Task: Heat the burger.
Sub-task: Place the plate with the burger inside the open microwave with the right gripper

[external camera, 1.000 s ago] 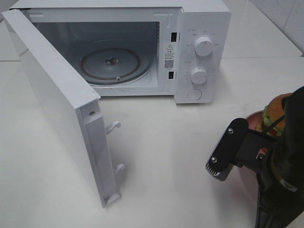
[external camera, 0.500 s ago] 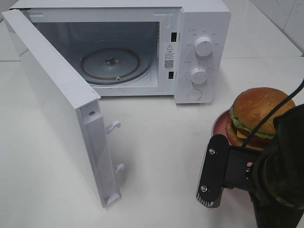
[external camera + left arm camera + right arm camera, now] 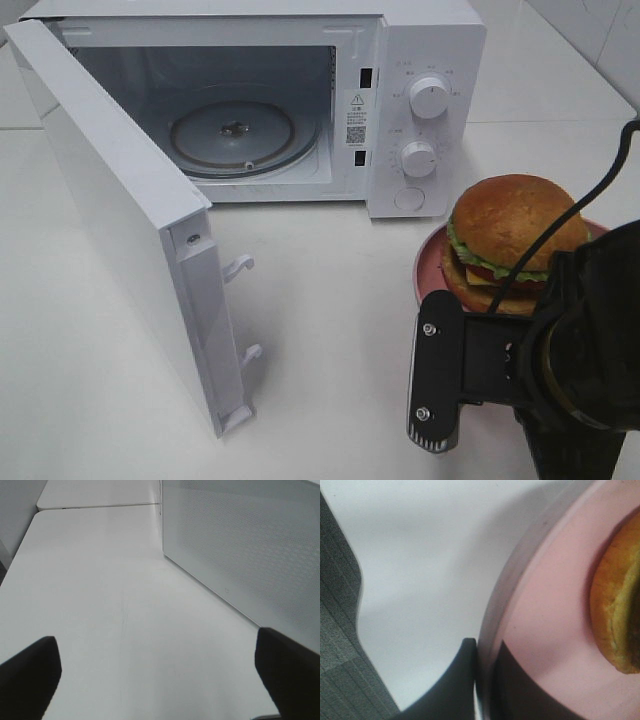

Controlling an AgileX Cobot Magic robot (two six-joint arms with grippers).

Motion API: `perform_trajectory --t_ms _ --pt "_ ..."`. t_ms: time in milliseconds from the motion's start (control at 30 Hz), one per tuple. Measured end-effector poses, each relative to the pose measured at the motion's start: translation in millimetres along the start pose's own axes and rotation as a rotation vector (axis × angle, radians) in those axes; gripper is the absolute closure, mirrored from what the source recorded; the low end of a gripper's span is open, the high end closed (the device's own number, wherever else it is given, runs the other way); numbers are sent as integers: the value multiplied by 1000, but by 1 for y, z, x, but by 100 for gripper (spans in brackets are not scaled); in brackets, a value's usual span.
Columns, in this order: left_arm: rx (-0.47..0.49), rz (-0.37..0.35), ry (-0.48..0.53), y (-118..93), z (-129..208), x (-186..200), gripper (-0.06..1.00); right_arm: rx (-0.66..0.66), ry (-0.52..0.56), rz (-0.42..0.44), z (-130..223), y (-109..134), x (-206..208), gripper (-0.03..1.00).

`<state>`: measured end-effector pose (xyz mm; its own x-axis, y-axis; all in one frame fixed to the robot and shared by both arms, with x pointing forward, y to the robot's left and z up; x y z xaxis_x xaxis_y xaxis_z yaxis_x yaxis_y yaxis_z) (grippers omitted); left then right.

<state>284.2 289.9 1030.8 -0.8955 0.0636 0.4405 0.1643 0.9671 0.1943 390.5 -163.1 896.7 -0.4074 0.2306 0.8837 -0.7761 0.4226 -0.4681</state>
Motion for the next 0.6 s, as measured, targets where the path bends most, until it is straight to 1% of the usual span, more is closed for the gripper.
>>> perform_trajectory --t_ms 67,100,133,333,400,433,500,533,600 --pt "0 0 0 0 0 0 -3 101 -31 -6 -5 1 0 93" --pt "0 0 0 0 0 0 -3 101 -31 -6 -5 1 0 93" --pt "0 0 0 0 0 0 -3 137 -48 -9 -7 2 0 93" --pt "0 0 0 0 0 0 -3 158 -76 -18 -11 4 0 93" --pt "0 0 0 0 0 0 -3 228 -111 -25 -16 6 1 93" --pt "0 0 0 0 0 0 -3 228 -111 -25 -16 6 1 93" --pt "0 0 0 0 0 0 -3 300 -149 -31 -21 8 2 93" --pt "0 0 0 0 0 0 -3 300 -149 -31 -21 8 2 93" --pt "0 0 0 0 0 0 -3 356 -185 -29 -26 9 2 93"
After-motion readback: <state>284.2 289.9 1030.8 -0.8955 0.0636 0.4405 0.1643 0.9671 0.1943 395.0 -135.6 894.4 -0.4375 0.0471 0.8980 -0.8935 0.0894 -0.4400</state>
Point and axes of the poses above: a point on each arm's last joint axis where the gripper is mounted, x pointing back along that axis away from the gripper, y along the wrist's bending axis when the last joint is at zero, z = x × y, the point moved 6 cm from there along -x, pointing out along that axis toward the gripper, and after that the axes turned 13 degrees about -x, right-handed, at the moved point
